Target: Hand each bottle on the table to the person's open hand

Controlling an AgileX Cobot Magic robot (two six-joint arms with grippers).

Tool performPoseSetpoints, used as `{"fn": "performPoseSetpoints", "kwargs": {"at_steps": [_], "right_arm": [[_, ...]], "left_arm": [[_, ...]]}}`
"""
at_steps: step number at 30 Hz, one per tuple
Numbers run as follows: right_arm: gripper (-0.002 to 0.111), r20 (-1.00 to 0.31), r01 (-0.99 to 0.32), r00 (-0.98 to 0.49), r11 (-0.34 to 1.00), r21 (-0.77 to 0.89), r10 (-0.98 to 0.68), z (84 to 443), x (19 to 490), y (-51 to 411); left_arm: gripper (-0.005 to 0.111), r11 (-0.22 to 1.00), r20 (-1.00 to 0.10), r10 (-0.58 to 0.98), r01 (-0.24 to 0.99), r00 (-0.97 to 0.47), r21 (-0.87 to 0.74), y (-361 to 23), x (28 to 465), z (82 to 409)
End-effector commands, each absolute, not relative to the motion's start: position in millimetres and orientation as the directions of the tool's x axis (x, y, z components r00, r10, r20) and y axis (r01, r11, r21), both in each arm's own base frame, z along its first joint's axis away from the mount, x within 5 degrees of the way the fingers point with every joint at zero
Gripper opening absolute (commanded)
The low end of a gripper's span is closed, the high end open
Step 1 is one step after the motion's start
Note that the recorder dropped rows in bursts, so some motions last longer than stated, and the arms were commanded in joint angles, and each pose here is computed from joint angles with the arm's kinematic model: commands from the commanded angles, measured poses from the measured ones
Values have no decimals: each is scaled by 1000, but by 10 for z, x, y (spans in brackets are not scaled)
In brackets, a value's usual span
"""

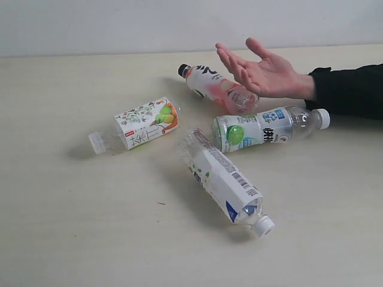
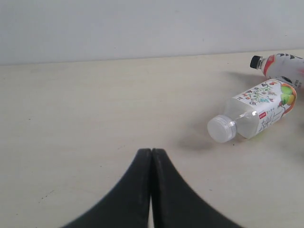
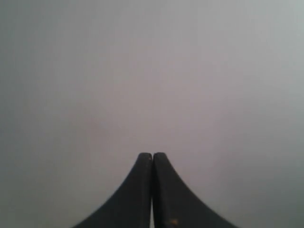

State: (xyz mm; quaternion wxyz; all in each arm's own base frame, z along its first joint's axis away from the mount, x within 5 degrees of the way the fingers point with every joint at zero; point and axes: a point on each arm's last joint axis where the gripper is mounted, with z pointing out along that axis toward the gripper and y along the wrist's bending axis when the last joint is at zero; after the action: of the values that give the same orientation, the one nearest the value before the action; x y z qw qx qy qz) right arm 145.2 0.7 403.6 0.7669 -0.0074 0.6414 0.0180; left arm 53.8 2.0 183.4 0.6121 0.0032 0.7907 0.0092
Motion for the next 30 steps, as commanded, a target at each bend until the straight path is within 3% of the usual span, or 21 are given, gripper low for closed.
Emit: {"fn": "performPoseSetpoints", "kwargs": {"at_steps": [1, 7, 13, 17, 24, 30], "right_arm": [[0, -986, 0, 73, 989, -151, -151, 3981, 1718, 0], [0, -924, 48, -68, 924, -379, -375, 3782, 1976, -77], [0, -738, 146, -331, 741, -655, -588, 3606, 2077, -310], [0, -631, 86, -467, 678, -730, -620, 3492, 2129, -330], [0, -421, -191, -672, 692, -696, -609, 3261, 2381, 84], [0, -302, -404, -814, 856, -321, -497, 2895, 2560, 677]], "left_arm": [[2, 1000, -970, 16, -9, -242, 19, 22, 538, 1833], [2, 1000, -970, 16, -9, -242, 19, 22, 538, 1833], [2, 1000, -970, 16, -9, -242, 19, 22, 538, 1833], [2, 1000, -970, 16, -9, -242, 19, 22, 538, 1833], [2, 1000, -970, 16, -9, -242, 19, 22, 538, 1833], [2, 1000, -970, 16, -9, -242, 19, 22, 538, 1833]]}}
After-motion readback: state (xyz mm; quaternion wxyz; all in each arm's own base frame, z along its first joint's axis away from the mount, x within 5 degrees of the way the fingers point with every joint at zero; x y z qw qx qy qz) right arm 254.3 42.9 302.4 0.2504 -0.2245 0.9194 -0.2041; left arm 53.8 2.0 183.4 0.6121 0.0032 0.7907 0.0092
